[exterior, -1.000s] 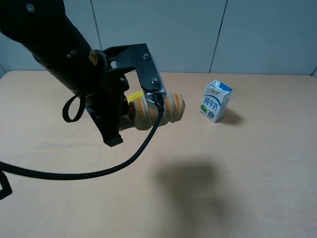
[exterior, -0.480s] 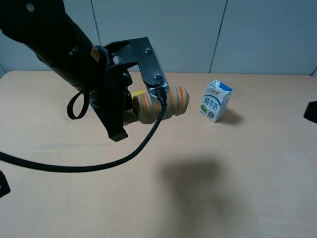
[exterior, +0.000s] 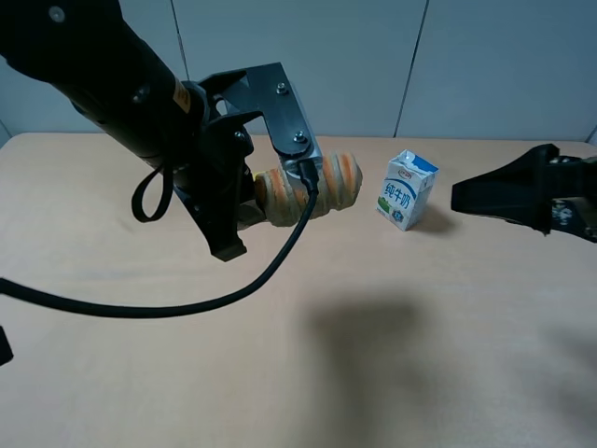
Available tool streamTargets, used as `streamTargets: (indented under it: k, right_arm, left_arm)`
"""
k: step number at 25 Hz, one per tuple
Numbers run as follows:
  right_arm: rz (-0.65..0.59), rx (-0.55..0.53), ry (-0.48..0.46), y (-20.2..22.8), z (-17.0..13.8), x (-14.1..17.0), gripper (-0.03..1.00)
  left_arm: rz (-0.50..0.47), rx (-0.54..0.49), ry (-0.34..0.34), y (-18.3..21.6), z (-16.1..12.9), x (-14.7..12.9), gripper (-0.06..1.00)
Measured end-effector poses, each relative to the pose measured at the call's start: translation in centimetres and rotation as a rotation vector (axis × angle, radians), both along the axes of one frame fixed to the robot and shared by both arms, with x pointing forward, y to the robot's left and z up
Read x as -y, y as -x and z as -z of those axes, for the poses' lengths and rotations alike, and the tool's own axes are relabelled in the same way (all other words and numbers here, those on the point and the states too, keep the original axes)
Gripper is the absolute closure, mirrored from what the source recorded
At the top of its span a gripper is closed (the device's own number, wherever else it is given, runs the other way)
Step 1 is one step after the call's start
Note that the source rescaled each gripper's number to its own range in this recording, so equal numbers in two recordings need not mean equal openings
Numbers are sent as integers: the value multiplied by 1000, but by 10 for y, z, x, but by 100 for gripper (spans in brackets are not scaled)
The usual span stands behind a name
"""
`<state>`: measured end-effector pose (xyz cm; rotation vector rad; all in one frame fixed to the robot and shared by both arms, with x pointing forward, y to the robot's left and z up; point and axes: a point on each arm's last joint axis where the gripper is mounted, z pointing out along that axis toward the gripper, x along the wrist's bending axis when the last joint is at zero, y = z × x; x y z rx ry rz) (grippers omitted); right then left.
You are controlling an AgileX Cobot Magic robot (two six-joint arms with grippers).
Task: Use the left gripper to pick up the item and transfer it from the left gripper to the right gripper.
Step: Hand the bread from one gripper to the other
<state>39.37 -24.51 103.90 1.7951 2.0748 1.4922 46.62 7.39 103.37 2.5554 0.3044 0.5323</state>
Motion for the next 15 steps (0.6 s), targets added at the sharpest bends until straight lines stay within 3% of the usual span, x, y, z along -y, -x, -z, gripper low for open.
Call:
streamTargets:
  k: [8,15]
  right_arm:
    - [-132,6,-144,-25,13,-11,-3]
    - [-175,24,-163,-32,18,-14,-3]
  left_arm:
    - [55,24,24,11,-2,14,92]
    - [111,57,60,22,-5,28,92]
